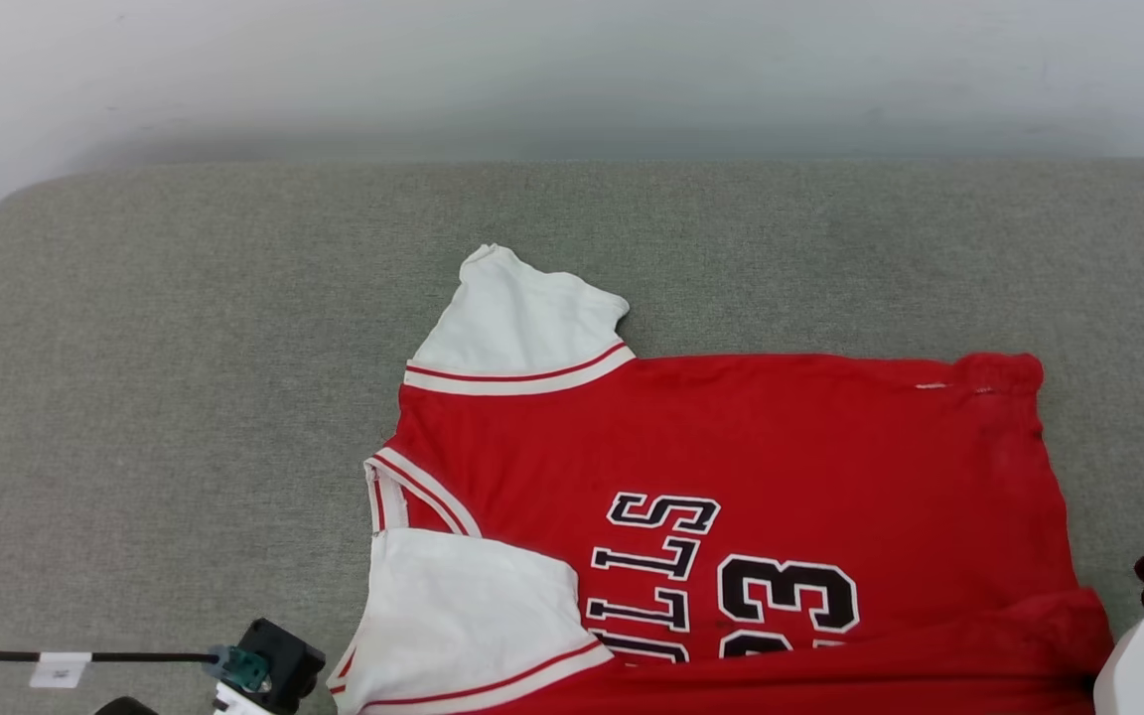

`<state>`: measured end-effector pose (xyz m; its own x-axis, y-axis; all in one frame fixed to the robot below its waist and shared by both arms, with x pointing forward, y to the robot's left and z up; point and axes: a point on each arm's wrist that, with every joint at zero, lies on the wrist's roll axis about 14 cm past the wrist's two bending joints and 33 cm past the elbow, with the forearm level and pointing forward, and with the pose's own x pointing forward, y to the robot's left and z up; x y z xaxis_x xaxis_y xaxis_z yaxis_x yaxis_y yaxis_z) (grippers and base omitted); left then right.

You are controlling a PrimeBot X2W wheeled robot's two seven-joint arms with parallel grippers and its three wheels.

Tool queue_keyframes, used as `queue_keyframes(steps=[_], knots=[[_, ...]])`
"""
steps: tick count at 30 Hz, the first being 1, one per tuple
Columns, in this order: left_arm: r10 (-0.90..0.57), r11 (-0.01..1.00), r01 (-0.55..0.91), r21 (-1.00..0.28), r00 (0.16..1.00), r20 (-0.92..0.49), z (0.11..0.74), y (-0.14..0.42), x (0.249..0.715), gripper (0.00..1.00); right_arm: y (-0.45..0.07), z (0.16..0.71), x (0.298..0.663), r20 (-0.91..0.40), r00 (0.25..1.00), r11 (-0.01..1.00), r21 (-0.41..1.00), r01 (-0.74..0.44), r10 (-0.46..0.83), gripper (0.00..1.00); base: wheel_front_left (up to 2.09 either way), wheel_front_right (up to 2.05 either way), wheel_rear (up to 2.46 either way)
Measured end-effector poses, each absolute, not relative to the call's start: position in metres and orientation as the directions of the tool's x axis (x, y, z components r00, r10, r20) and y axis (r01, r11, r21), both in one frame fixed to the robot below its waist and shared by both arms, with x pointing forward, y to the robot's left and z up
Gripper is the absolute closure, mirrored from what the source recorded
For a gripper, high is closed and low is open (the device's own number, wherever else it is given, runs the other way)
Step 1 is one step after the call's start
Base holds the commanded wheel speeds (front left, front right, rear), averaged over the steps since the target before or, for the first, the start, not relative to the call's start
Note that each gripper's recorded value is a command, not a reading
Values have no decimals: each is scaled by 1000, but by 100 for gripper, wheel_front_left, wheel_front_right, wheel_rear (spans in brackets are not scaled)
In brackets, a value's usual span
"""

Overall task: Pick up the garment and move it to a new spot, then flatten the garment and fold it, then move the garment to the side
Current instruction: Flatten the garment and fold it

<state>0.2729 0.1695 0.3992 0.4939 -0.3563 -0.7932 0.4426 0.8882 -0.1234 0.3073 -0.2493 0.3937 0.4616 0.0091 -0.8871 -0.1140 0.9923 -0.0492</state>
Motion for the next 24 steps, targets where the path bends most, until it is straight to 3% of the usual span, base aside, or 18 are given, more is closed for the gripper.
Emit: queue_keyframes(steps=[6, 7, 8, 9, 14, 19, 24], knots=[[-379, 878, 453, -154, 463, -801, 387, 162, 267, 99, -247, 379, 288, -910, 415, 996, -24, -88, 15, 100, 0, 0, 0], [-379, 878, 455, -148, 472, -796, 386, 162, 269, 56, -247, 377, 287, -911, 413, 996, -25, -85, 12, 60, 0, 0, 0], [-381, 876, 460, -144, 478, -792, 385, 161, 270, 4, -247, 376, 287, -909, 416, 996, -27, -85, 10, 0, 0, 0, 0], [-383, 875, 464, -142, 481, -789, 384, 160, 271, 0, -247, 375, 288, -906, 423, 997, -23, -79, 13, 0, 0, 0, 0], [-390, 879, 464, -114, 560, -731, 395, 159, 288, 0, -243, 383, 300, -871, 491, 997, -9, -74, 28, 0, 0, 0, 0], [-389, 902, 427, -68, 734, -556, 435, 159, 327, 0, -244, 421, 333, -748, 662, 998, -1, -61, 39, 0, 0, 0, 0], [-361, 926, 376, -8, 884, -298, 486, 160, 361, 0, -245, 478, 369, -522, 852, 999, -6, -50, 39, 0, 0, 0, 0]])
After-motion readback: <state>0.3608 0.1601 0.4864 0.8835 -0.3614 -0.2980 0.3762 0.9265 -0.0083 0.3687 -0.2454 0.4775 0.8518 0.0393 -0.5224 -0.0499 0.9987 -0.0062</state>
